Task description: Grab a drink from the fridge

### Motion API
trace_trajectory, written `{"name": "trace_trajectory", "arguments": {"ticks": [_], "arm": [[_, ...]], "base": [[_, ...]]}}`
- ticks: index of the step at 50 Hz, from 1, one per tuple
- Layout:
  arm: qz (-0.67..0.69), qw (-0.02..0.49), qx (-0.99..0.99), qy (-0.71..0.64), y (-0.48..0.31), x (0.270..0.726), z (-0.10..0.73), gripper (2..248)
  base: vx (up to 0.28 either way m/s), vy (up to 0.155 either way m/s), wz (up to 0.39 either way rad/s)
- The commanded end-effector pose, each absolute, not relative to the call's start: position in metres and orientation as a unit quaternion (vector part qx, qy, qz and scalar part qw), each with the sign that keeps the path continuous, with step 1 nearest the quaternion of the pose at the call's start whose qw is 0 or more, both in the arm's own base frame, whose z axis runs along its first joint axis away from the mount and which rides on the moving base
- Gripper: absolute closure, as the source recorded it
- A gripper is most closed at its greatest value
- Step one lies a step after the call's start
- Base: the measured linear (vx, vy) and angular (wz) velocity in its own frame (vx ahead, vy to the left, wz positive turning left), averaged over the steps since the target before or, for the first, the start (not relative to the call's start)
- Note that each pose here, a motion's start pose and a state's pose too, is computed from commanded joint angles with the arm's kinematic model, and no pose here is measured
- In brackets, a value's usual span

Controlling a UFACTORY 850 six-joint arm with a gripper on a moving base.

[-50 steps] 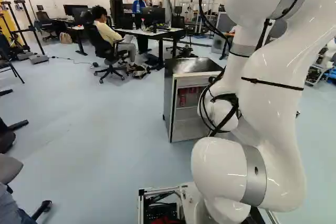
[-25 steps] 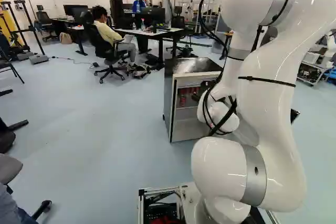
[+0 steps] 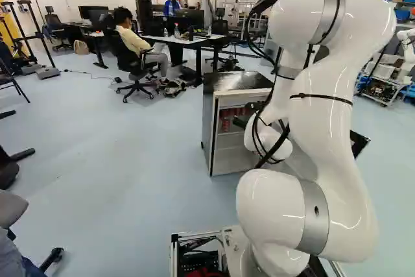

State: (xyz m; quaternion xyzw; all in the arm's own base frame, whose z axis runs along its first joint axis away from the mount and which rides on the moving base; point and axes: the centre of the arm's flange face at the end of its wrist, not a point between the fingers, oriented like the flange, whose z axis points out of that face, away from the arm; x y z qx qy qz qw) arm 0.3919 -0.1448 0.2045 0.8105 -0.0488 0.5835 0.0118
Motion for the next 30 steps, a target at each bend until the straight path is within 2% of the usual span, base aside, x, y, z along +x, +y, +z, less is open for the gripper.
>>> {"name": "trace_trajectory", "arguments": {"ticks": [30], "arm": [[0.558, 0.007, 0.829, -0.039, -0.161, 0.450, 0.149, 3]], "base": [[0.000, 0.000, 0.000]]}}
